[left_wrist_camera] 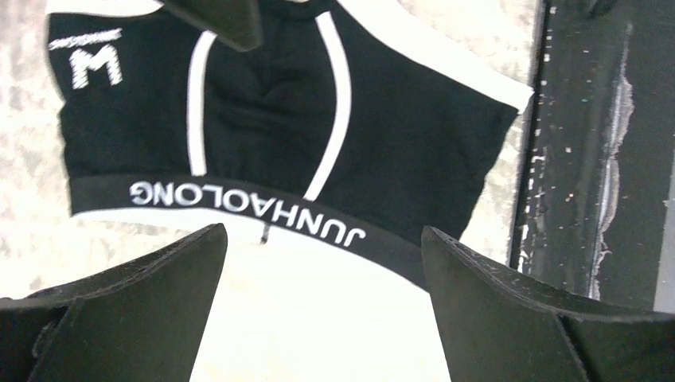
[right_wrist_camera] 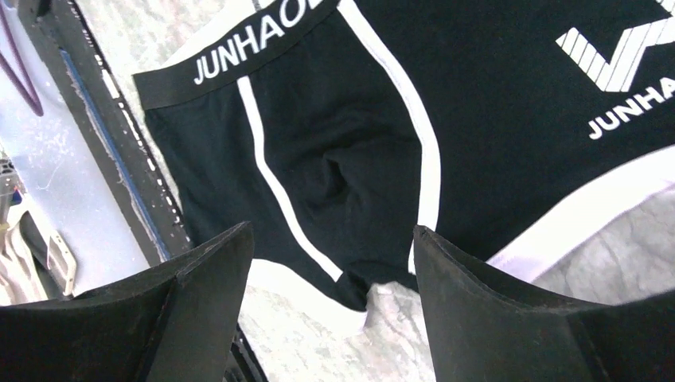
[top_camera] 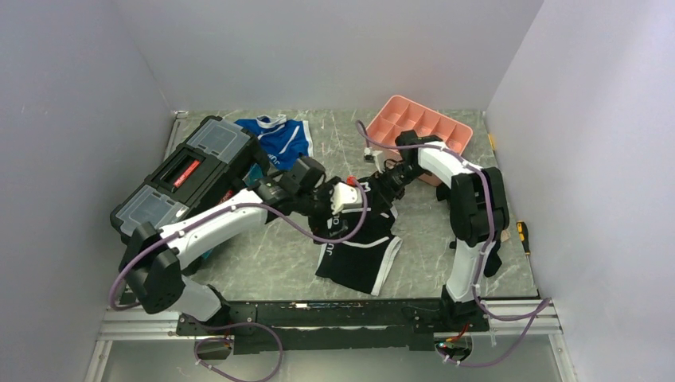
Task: Roll the underwear
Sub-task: Flatten out the underwear at the center of the board.
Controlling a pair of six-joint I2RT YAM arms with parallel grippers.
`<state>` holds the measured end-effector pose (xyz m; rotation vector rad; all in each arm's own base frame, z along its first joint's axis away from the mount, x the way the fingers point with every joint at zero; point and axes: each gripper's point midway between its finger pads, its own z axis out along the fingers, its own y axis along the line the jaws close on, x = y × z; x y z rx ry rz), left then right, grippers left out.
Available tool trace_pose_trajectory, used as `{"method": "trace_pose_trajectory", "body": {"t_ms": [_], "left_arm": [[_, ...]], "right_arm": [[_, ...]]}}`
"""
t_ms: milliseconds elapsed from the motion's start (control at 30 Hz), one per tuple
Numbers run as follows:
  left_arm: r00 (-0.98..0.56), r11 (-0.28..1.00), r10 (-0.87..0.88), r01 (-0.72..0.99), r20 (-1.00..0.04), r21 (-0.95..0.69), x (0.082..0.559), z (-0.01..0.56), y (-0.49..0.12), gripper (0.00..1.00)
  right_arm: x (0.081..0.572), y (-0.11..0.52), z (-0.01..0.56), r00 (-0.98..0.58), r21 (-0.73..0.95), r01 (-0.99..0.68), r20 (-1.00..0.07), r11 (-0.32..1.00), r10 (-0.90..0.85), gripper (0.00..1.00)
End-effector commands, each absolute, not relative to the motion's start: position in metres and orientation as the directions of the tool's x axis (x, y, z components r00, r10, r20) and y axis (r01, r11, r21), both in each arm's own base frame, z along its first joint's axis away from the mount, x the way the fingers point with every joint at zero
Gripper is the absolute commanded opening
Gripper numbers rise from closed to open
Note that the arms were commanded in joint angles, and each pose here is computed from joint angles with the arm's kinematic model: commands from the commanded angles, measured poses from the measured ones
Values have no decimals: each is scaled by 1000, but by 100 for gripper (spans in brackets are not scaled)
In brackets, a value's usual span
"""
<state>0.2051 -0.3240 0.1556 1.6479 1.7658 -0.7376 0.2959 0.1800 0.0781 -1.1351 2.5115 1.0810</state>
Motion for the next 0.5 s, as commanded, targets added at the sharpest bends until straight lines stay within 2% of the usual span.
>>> {"method": "trace_pose_trajectory", "body": {"t_ms": [0, 333, 467], "left_arm": [[-46, 146, 621, 988, -783, 57, 223, 178, -302, 99], [-102, 301, 599, 948, -794, 105, 251, 190, -257, 99], [-115, 359, 569, 926, -814, 120, 260, 201, -241, 99]], "right_arm": [[306, 181, 51, -702, 527, -701, -388, 481, -598, 75], [329, 162, 18, -729, 441, -675, -277, 591, -626, 75], [335, 167, 41, -702, 424, -709, -348, 563, -621, 77]]}}
